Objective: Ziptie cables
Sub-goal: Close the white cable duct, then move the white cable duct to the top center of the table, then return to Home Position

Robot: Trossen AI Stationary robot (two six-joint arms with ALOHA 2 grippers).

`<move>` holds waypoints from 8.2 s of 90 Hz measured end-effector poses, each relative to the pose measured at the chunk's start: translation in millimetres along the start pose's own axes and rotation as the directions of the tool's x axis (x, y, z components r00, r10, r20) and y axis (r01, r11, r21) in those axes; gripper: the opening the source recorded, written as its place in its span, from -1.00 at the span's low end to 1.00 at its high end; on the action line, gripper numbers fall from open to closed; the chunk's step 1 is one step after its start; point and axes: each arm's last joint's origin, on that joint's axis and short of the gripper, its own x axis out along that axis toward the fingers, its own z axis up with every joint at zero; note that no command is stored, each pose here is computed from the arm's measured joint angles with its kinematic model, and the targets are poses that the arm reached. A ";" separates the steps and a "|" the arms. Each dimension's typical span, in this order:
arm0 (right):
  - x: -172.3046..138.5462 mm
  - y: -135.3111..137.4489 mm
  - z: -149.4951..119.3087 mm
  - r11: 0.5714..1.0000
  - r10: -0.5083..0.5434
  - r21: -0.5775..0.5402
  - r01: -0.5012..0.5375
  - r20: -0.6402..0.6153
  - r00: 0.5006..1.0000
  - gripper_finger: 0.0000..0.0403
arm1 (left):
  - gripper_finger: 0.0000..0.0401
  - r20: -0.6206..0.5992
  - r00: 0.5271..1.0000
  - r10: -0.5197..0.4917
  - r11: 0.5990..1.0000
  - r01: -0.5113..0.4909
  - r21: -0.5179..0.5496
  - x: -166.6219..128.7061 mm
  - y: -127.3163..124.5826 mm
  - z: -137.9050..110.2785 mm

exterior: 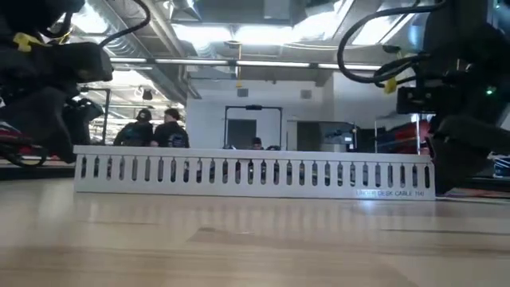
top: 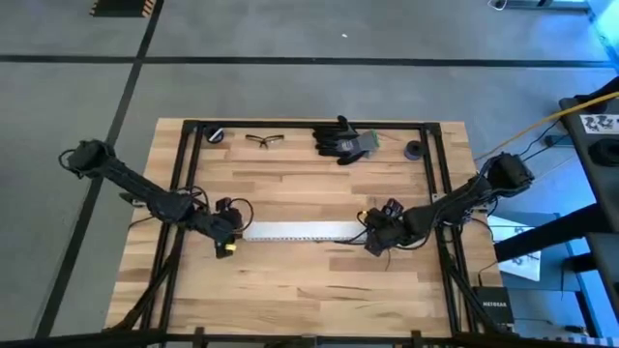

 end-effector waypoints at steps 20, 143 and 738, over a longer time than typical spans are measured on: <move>-1.0 1.4 2.1 1.000 0.001 0.002 -0.001 0.003 1.000 0.43 | -0.23 -0.022 1.000 -0.021 0.999 0.020 -0.032 2.9 3.5 1.9; 0.9 0.0 6.3 1.000 0.001 -0.027 -0.001 0.022 1.000 0.43 | -0.23 -0.448 0.894 0.035 0.993 0.019 0.115 45.4 -3.6 58.4; -64.1 -113.8 -38.1 0.873 0.464 -0.369 -0.318 0.829 0.313 -0.78 | -0.94 0.821 0.568 -0.050 0.991 0.131 -0.030 -46.5 77.4 -30.9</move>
